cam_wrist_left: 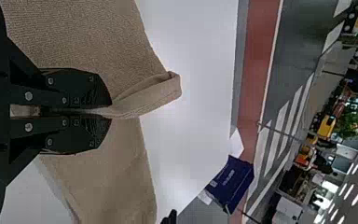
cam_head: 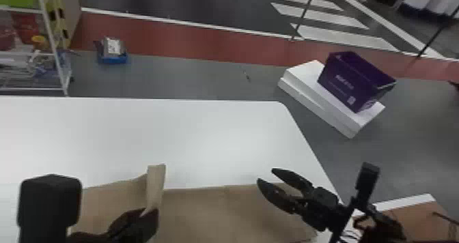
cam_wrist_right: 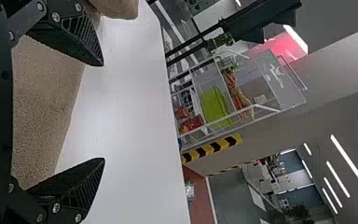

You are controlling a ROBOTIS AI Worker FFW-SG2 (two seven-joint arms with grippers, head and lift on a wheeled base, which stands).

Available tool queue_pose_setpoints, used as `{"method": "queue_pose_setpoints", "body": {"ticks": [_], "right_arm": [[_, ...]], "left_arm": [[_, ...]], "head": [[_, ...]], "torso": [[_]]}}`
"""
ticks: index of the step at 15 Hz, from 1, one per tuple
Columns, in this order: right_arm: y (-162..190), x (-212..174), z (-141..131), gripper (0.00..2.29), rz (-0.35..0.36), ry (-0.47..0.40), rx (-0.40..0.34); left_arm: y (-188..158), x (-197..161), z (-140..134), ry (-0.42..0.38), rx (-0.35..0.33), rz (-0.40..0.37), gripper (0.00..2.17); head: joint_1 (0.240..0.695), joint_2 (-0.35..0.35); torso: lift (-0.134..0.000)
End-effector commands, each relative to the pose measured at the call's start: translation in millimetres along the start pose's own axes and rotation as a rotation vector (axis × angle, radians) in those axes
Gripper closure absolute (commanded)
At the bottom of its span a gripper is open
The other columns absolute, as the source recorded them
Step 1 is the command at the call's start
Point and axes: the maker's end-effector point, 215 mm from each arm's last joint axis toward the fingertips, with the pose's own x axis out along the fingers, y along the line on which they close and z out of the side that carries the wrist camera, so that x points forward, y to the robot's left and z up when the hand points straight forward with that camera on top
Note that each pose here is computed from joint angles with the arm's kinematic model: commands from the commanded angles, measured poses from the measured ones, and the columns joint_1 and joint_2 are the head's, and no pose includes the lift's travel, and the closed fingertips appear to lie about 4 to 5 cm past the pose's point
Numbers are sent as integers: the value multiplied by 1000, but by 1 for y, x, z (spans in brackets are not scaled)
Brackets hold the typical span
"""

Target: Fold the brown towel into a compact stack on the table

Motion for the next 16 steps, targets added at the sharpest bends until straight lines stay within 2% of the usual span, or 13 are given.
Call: {"method": "queue_pose_setpoints", "body": {"ticks": [1, 6, 8, 10, 11, 12, 13, 16], "right_arm": [[-8, -6, -1, 181, -24, -3, -2], [-25, -16, -1, 184, -69, -10, -57], [-24, -12, -3, 269, -68, 2, -78], [-19, -2, -12, 626, -55, 27, -96], [-19, 1, -16, 974, -55, 39, -102], [-20, 2, -17, 1666, -64, 41, -116], [-22, 3, -20, 2020, -66, 47, -125], [-24, 6, -36, 2047, -65, 73, -115]], "left_arm": [[-25, 8, 2, 8, 19, -35, 1369], [-55, 18, 24, -20, 76, -59, 1369], [-69, 23, 37, -42, 108, -68, 1372], [-88, 28, 44, -52, 137, -88, 1369], [-97, 29, 46, -57, 152, -98, 1369], [-104, 30, 45, -50, 169, -102, 1372], [-110, 31, 44, -42, 182, -107, 1372], [-116, 35, 35, -12, 192, -117, 1372]], "head": [[695, -350], [695, -350], [695, -350], [695, -350], [695, -350], [695, -350], [695, -350], [695, -350]], "torso": [[-124], [-124], [-124], [-124], [-124], [-124], [-124], [-124]]}}
